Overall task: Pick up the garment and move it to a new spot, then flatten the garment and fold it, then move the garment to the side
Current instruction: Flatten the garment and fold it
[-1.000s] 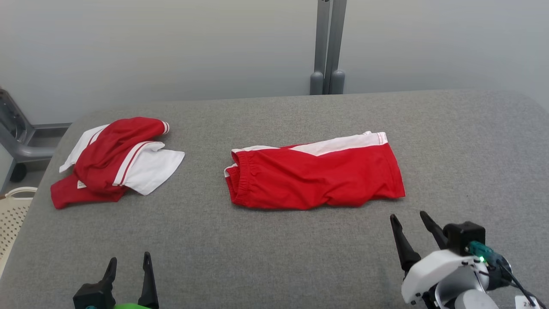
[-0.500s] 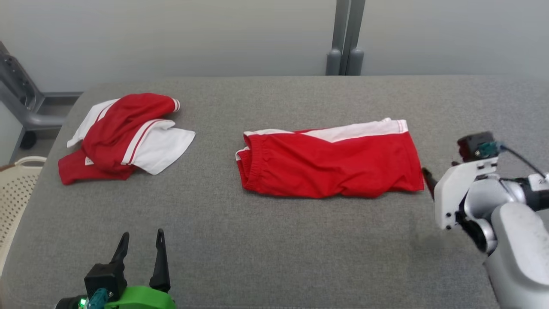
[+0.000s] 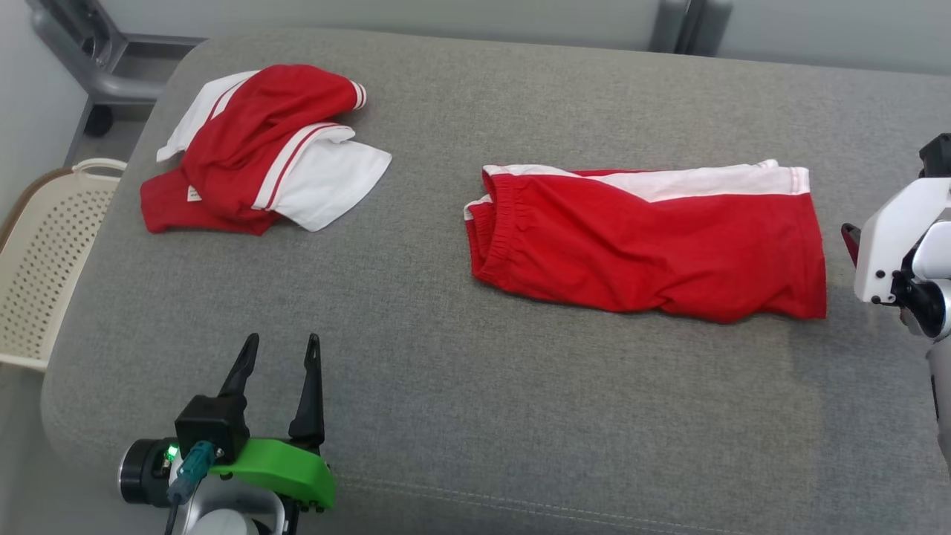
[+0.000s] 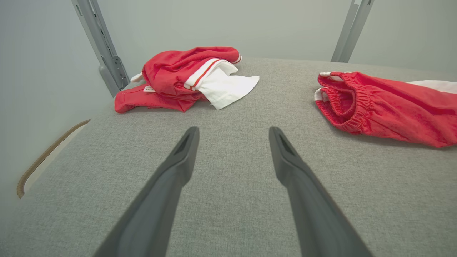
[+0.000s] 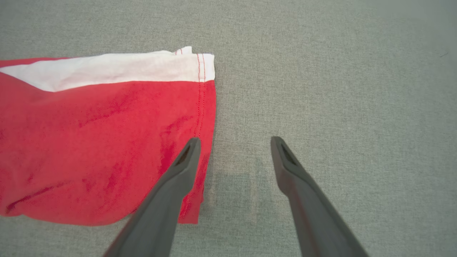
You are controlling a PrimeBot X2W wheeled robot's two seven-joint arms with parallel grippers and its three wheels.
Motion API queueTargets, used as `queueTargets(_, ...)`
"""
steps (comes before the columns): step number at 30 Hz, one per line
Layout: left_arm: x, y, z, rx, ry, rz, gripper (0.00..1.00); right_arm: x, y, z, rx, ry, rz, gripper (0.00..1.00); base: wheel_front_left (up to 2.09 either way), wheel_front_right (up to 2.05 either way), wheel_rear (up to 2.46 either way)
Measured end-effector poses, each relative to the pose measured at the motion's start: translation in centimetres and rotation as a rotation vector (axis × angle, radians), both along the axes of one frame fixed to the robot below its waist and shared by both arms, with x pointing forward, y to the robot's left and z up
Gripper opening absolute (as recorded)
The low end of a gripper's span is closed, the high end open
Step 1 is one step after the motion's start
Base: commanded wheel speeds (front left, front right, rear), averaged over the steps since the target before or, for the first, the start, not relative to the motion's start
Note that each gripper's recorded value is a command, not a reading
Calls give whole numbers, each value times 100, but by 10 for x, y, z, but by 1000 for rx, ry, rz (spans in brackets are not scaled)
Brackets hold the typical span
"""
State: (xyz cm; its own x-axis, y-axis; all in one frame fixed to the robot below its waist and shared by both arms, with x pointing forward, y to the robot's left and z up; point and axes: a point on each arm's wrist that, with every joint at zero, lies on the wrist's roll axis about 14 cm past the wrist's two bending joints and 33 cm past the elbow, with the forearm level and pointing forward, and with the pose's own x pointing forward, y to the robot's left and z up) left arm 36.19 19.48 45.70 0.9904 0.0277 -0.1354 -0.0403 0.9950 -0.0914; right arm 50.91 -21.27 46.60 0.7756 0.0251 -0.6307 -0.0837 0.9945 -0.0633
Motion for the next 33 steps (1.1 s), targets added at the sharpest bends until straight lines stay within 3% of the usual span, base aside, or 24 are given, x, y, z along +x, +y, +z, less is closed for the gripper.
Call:
queueTargets(16, -1, 24, -28, 24, 81, 76, 100, 26, 24, -83, 49, 174, -3, 100, 0, 0, 0)
queueTargets(28, -2, 28, -40, 25, 114, 94, 100, 43, 67, -94, 127, 201, 42, 100, 0, 0, 0)
queueTargets(29, -1, 27, -39, 24, 111, 94, 100, 43, 69, -94, 130, 206, 45, 97, 0, 0, 0)
queueTargets(30, -2, 27, -39, 23, 110, 94, 100, 43, 70, -93, 133, 210, 47, 66, 0, 0, 0)
queueTargets(31, -2, 27, -39, 23, 109, 95, 100, 42, 71, -93, 132, 213, 52, 46, 0, 0, 0)
queueTargets(33, -3, 28, -38, 18, 107, 97, 100, 40, 74, -92, 128, 220, 62, 19, 0, 0, 0)
